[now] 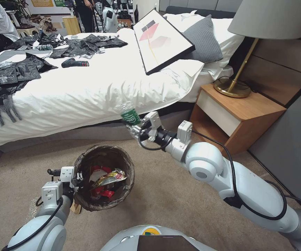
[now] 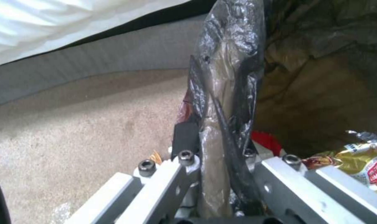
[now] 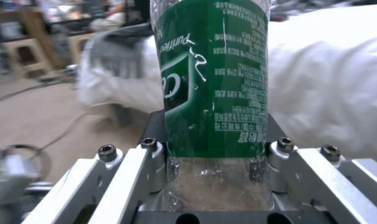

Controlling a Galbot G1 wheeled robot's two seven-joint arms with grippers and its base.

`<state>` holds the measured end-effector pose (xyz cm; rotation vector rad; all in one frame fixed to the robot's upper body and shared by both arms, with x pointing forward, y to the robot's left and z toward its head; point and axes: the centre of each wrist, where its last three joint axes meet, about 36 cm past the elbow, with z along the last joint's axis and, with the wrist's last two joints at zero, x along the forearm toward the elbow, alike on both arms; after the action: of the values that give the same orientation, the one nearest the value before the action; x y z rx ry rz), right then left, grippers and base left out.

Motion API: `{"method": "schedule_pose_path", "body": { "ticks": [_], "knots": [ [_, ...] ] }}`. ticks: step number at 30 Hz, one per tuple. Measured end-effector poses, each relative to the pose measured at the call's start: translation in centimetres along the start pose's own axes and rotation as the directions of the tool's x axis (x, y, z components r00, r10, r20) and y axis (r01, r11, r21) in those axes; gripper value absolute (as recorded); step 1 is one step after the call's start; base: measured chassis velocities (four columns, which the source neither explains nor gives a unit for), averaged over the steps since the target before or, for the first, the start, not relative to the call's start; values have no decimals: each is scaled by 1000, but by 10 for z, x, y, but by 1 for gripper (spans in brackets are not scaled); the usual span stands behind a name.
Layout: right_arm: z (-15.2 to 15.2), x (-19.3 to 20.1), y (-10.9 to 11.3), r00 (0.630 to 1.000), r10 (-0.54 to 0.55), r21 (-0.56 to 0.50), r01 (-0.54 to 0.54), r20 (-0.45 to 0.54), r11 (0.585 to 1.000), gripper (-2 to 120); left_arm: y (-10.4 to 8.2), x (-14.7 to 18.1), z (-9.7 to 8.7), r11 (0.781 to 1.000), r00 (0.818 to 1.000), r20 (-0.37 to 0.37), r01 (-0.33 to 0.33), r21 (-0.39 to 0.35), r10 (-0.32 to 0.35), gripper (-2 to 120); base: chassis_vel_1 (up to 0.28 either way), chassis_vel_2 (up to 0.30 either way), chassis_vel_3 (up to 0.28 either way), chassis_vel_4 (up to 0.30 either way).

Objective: Pick up the trash bin, then pick up the garbage from the floor and place it into the trash bin.

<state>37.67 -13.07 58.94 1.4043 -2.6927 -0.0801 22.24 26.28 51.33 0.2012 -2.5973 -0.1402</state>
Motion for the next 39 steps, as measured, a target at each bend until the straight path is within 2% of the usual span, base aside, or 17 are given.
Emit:
{"method": "schedule_pose_path", "body": {
  "ticks": [2,5,8,22,36,38,39],
  "knots": [
    [-4,-1,10,998,-65,2,65,-16,998,29,0,0,0,1000,1000,0,2,-1,-2,3,0,0,0,0],
    [-5,-2,13,996,-87,7,87,-20,996,29,0,0,0,1000,1000,0,2,0,-2,3,0,0,0,0],
    [-3,-8,36,976,-202,6,203,-81,979,29,-1,0,0,1000,1000,-1,2,6,-2,3,0,0,0,0],
    [21,-13,56,948,-236,-24,236,-212,971,29,-1,0,1,1000,1000,-2,1,8,-1,3,0,0,0,0],
    [40,-23,64,939,-214,-39,212,-271,977,29,-1,1,1,1000,1000,-5,2,11,-2,3,0,0,0,0],
    [42,-24,65,939,-203,-36,201,-279,979,31,-1,1,1,1000,1000,-5,3,11,-3,3,0,0,0,0],
    [43,-24,65,938,-192,-32,191,-287,981,35,0,1,1,1000,1000,-6,4,10,-4,3,0,0,0,0]
  ]
}}
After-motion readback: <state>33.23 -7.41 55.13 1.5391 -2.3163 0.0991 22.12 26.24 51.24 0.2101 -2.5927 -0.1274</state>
